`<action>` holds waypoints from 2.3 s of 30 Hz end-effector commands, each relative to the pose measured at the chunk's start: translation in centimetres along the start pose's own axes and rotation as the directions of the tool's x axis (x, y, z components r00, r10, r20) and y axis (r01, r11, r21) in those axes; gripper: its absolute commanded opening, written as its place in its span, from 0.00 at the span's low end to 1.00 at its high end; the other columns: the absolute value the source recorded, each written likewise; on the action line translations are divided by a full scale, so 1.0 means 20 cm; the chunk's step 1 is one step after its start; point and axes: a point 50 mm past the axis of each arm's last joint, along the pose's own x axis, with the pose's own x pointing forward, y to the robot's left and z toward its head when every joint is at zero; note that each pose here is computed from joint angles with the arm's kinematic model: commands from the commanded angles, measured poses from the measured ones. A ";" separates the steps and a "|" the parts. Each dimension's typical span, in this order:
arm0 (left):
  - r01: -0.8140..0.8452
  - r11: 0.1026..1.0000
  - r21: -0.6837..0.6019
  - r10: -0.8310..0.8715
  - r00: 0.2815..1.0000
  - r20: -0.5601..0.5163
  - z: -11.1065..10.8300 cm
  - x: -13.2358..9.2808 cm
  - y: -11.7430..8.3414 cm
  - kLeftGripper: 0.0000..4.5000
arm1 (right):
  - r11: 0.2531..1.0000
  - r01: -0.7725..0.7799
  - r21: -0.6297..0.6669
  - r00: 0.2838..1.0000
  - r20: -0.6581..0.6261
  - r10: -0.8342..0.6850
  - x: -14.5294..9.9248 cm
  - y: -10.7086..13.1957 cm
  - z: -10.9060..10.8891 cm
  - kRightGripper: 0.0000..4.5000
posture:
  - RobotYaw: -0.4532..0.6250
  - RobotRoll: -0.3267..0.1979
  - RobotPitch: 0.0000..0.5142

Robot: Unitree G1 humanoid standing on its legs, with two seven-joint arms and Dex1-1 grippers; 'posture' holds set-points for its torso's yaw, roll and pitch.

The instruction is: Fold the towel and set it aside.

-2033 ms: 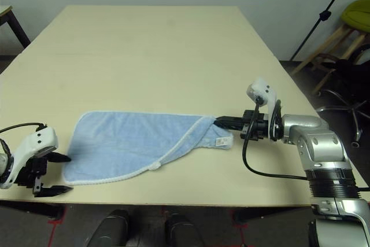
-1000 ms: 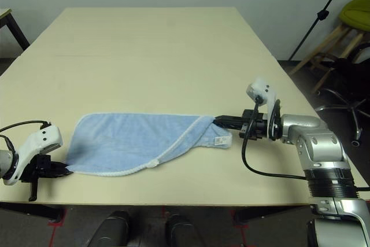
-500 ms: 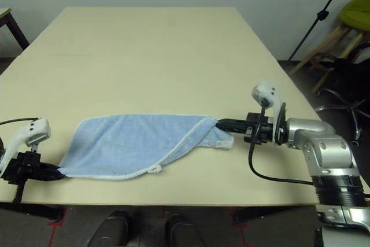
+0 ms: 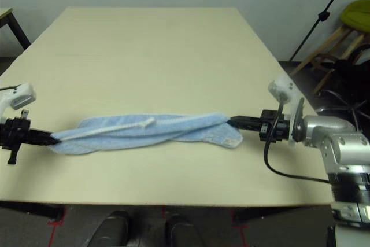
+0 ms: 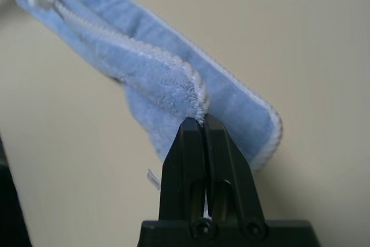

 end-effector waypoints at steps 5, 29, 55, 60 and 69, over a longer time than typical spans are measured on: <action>0.003 0.999 0.041 0.001 0.996 -0.093 -0.05 0.12 0.08 0.00 | 0.997 0.024 -0.073 0.994 -0.100 -0.031 0.08 -0.05 -0.07 0.00 | 0.52 0.62 0.15; -0.183 0.978 0.104 0.188 0.981 -0.042 0.01 0.06 0.22 1.00 | 0.971 0.143 -0.191 0.989 -0.014 -0.148 0.12 -0.18 0.00 0.98 | 0.52 0.62 0.13; -0.218 0.908 -0.357 0.390 0.750 0.534 0.26 0.26 -0.07 1.00 | 0.958 0.279 0.059 0.876 0.394 -0.279 0.26 0.21 0.09 0.99 | 0.50 0.62 0.22; -0.203 0.885 -0.419 0.423 0.727 0.541 0.25 0.31 -0.12 1.00 | 0.956 0.268 0.116 0.861 0.417 -0.292 0.31 0.25 0.06 0.99 | 0.50 0.62 0.25; -0.194 0.864 -0.463 0.444 0.729 0.522 0.21 0.39 -0.20 0.39 | 0.947 0.274 0.167 0.847 0.423 -0.320 0.37 0.29 0.01 0.35 | 0.50 0.62 0.27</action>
